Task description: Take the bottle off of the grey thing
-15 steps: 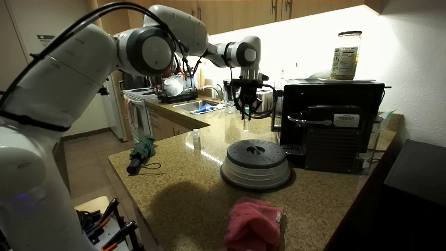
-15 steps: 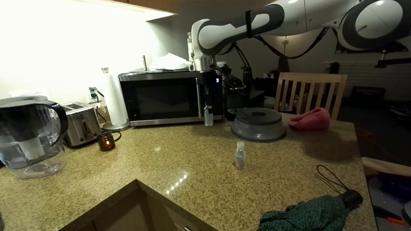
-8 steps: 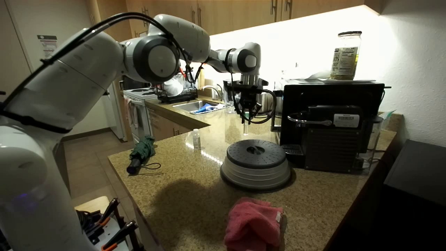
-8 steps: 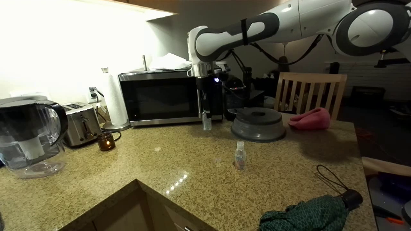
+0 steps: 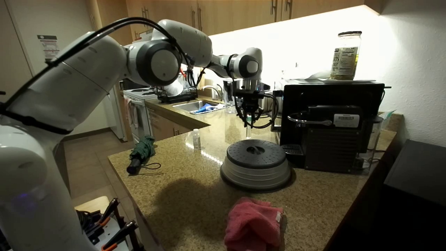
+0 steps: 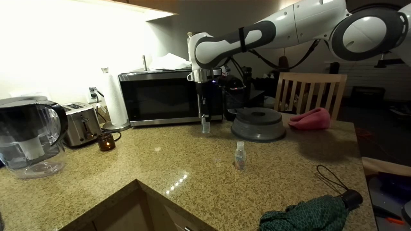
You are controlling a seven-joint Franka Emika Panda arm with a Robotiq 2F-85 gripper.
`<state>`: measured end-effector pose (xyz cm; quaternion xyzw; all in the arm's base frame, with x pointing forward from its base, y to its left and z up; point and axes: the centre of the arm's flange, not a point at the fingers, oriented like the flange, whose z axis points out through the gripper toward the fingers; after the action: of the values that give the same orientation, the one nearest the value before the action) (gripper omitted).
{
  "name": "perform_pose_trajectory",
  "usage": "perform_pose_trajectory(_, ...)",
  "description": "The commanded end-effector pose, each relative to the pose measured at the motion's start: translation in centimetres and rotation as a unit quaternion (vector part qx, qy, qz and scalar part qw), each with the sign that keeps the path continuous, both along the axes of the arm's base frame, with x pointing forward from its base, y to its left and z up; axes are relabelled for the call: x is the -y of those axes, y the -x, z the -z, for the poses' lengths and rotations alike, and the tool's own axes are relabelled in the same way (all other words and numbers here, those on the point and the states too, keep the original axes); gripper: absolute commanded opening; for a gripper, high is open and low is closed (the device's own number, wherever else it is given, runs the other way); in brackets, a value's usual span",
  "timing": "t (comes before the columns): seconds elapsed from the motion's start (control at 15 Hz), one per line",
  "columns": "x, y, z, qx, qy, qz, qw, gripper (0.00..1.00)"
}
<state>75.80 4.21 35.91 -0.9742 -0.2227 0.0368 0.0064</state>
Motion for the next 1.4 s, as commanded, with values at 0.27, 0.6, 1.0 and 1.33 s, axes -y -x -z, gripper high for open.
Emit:
perform_pose_trajectory(0.27,1.0,-0.2,1.1,0.008,0.012,0.018,0.9997,0.19)
perform_pose_trajectory(0.6,1.1,-0.1,1.5,0.008,0.017,0.016,0.9997,0.74)
perform_pose_trajectory(1.0,1.3,-0.1,1.1,0.012,0.015,0.017,0.9997,1.00)
perform_pose_trajectory(1.33,1.5,1.0,-1.7,0.011,0.012,0.035,0.9992,1.00)
